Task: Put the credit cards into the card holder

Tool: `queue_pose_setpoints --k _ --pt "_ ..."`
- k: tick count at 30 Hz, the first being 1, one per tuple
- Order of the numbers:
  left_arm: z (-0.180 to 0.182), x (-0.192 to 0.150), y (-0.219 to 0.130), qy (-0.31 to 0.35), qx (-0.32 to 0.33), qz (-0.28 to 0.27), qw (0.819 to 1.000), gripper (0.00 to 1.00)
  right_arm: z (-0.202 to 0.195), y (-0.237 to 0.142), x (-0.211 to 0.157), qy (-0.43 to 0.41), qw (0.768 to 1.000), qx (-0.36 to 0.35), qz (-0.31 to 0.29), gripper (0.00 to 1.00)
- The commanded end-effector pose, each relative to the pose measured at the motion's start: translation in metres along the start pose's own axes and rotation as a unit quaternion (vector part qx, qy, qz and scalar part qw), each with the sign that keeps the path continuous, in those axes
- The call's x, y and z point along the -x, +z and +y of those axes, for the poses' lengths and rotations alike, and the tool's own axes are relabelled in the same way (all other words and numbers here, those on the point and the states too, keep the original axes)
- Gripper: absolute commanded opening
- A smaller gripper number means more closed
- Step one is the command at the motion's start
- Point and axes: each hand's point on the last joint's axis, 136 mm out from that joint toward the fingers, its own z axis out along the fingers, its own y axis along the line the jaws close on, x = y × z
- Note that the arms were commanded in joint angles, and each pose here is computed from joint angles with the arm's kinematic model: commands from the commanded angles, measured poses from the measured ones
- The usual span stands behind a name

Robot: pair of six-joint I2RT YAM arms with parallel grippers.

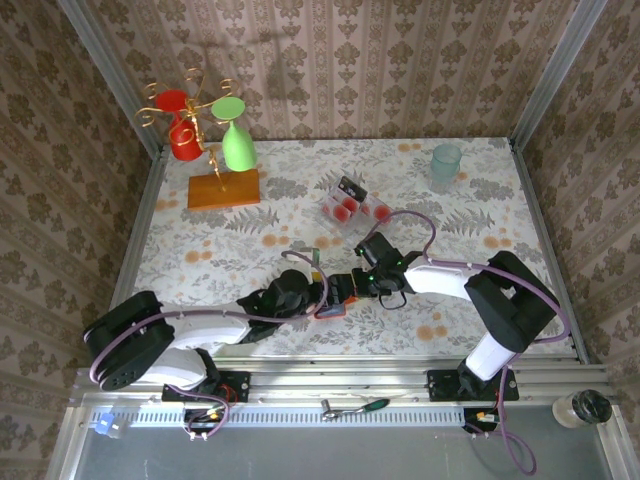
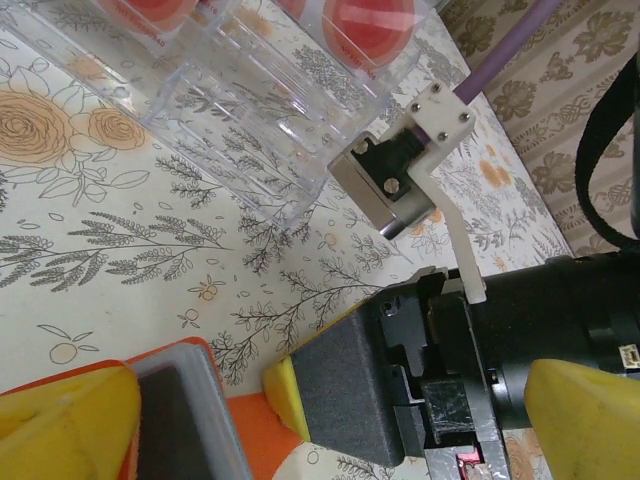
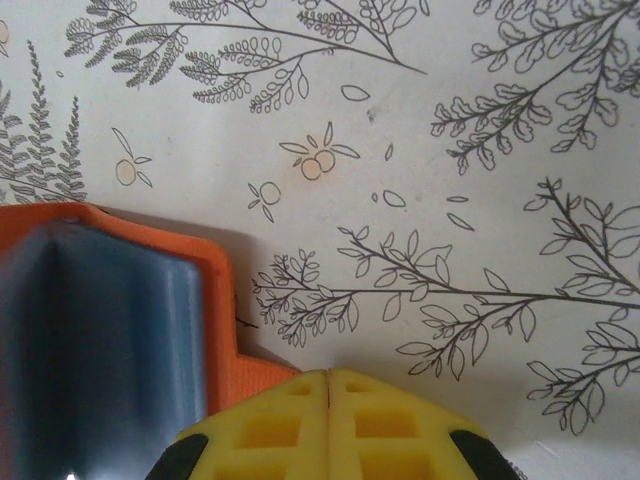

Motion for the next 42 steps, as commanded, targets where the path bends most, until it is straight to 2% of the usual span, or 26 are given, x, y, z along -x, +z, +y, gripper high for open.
queue_pose_setpoints --k 1,2,4,6,15,21,25,36,42 --pt "-0.012 0.002 0.007 -0.017 -0.013 -0.006 1.0 1.0 0.004 -0.001 0.008 0.008 1.0 0.018 -0.005 0.0" --pt "-0.011 0.002 0.009 -0.016 -0.008 -0.006 1.0 1.0 0.004 -0.003 0.008 0.01 1.0 0.021 -0.005 0.01" --pt "-0.01 -0.002 0.012 -0.014 0.001 -0.005 1.0 1.0 0.002 -0.007 0.008 0.015 0.999 0.026 -0.009 0.17" --pt "-0.004 -0.007 0.015 -0.011 0.016 -0.002 1.0 1.0 -0.001 -0.016 0.009 0.023 0.999 0.031 -0.015 0.29" --pt "0.015 -0.025 0.027 -0.015 0.055 -0.003 0.998 1.0 -0.037 -0.068 0.019 0.078 0.994 0.008 -0.07 0.46" --pt "0.035 -0.036 0.03 -0.029 0.089 0.008 0.996 1.0 -0.04 -0.09 0.021 0.089 0.992 0.03 -0.089 0.47" --pt "0.037 -0.03 0.029 -0.039 0.093 0.009 0.995 1.0 -0.032 -0.103 0.016 0.074 0.992 0.048 -0.09 0.47" --pt "0.009 0.031 0.012 -0.045 0.047 0.005 0.998 1.0 0.0 -0.125 -0.006 0.042 0.99 0.097 -0.09 0.41" --pt "0.023 0.07 -0.017 -0.045 0.059 -0.024 0.997 1.0 0.052 -0.124 -0.012 -0.023 0.991 0.098 -0.083 0.38"
